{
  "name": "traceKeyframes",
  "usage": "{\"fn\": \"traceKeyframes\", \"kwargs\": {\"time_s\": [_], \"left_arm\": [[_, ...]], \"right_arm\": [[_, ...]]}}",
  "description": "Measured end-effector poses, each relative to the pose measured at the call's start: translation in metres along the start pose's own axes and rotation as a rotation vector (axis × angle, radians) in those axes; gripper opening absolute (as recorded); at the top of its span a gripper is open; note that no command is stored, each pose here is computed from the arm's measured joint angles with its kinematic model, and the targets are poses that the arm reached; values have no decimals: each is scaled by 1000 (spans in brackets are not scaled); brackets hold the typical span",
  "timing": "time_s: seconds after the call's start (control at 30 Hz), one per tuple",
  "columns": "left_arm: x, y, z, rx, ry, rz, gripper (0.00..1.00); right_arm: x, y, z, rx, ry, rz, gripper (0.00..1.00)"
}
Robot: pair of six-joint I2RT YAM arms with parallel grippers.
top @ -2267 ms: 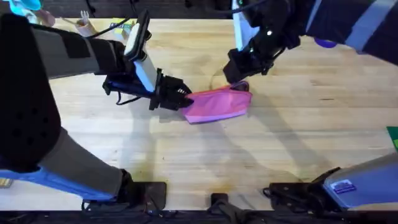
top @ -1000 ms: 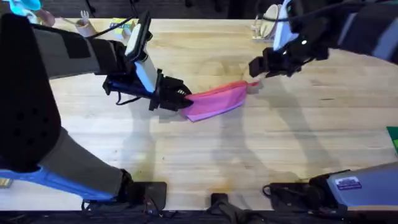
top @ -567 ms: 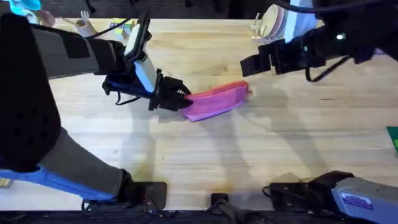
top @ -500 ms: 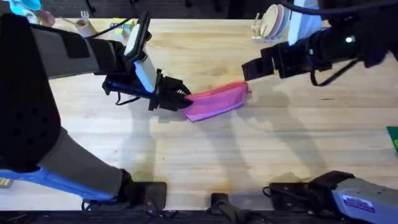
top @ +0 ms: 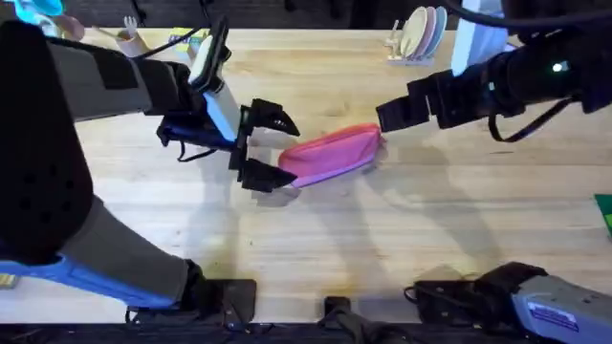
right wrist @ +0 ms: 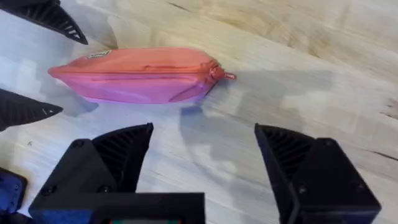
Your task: Unzip the bag, pick up the pens from the table one at a time and place them inside, then zip the bag closed.
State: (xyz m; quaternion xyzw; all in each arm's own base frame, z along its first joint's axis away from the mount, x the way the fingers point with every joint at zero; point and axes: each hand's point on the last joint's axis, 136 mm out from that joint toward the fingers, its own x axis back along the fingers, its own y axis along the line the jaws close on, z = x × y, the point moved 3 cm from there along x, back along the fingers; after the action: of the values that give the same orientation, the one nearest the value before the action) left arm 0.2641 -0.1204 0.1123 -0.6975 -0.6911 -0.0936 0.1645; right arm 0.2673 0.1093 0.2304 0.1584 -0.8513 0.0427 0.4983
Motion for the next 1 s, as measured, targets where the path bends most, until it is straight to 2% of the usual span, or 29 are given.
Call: {"fn": "traceKeyframes", "kwargs": {"time_s": [0.33, 0.43, 0.53, 0.63, 0.83, 1.0], "left_arm": [[4, 2, -1, -11, 5, -16, 996], [13, 1, -9, -49, 21, -50, 996], [26, -2, -23, -97, 69, -102, 996], [37, -8, -37, -104, 140, -158, 995], [56, -22, -61, -61, 248, -295, 995], [75, -39, -84, -3, 298, -462, 993]], "right_arm": [[2, -1, 6, 2, 23, 6, 998], [8, -1, 9, 23, 17, 8, 998], [19, -1, 8, 42, -14, 7, 998], [30, 0, 9, 54, -44, 6, 998], [44, -1, 16, 62, -59, 9, 998], [58, 0, 18, 65, -107, 6, 998]]}}
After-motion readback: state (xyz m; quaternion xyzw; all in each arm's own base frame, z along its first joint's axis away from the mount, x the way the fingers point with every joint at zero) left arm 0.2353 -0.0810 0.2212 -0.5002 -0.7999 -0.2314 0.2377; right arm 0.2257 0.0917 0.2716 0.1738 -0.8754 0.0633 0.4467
